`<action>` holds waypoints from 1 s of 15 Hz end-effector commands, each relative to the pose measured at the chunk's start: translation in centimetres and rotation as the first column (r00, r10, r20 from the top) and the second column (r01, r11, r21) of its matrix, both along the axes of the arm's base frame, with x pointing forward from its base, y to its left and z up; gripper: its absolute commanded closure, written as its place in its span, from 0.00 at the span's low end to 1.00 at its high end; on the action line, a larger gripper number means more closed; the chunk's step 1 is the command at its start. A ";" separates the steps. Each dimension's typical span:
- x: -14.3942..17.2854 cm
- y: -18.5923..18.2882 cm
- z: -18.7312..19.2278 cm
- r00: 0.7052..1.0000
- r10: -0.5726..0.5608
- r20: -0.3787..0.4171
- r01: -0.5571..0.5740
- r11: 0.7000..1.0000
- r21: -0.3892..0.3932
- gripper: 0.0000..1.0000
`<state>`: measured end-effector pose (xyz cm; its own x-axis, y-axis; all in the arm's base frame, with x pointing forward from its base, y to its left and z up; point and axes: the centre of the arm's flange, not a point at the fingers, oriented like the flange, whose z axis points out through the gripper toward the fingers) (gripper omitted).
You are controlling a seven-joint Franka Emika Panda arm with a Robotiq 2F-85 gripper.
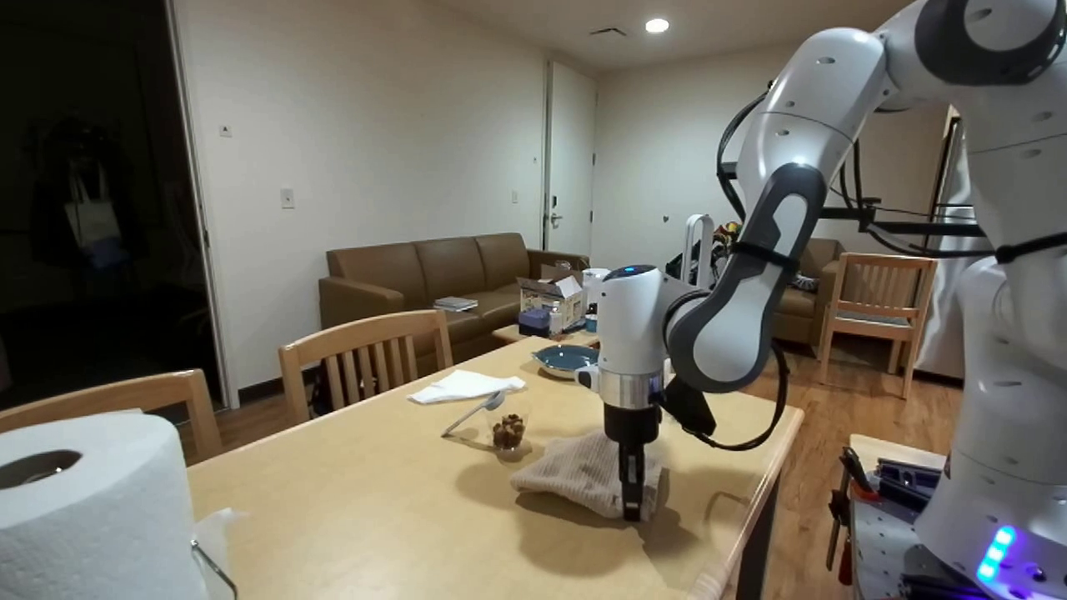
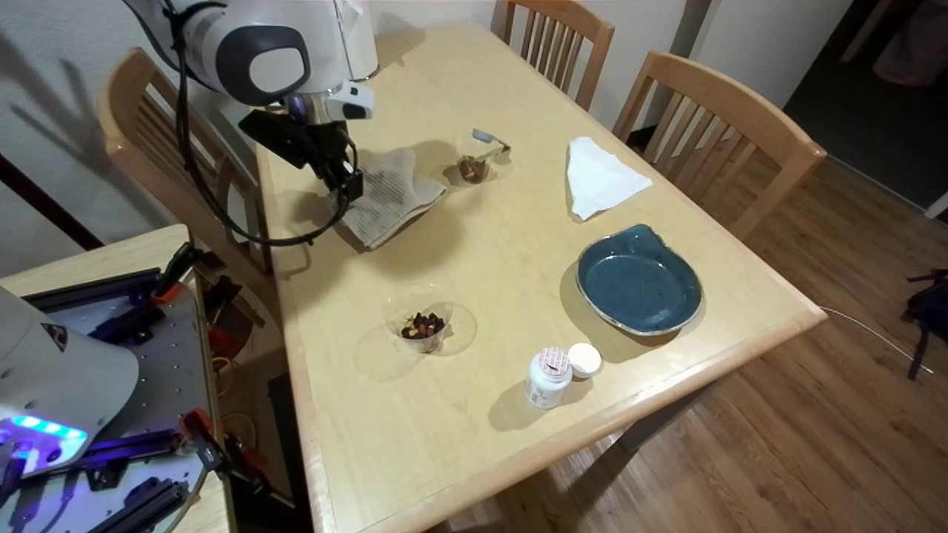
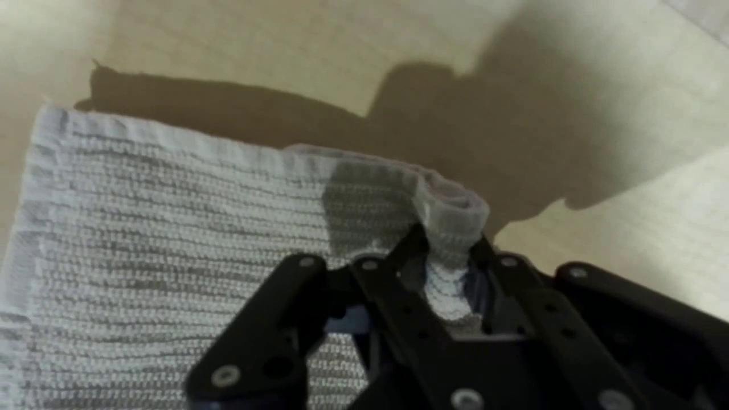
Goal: Use the towel to wipe the table
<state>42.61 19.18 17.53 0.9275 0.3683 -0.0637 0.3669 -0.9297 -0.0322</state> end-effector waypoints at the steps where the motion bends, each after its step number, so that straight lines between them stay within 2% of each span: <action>1: -4.5 -0.8 0.4 0.995 -0.017 -0.093 0.017 1.000 -0.004 0.95; 6: -9.6 -0.6 1.3 0.984 -0.041 -0.174 0.039 0.999 -0.014 0.95; 10: -13.9 -0.8 3.5 0.981 -0.071 -0.182 0.066 0.997 -0.034 0.95; 13: -14.8 -0.8 4.2 0.981 -0.052 -0.187 0.046 0.998 -0.038 0.95; 15: -13.6 -0.7 6.3 0.989 -0.015 -0.146 0.003 0.996 -0.085 0.95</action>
<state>29.60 19.49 20.38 0.9154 0.3167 -0.2484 0.3121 -0.9482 -0.0586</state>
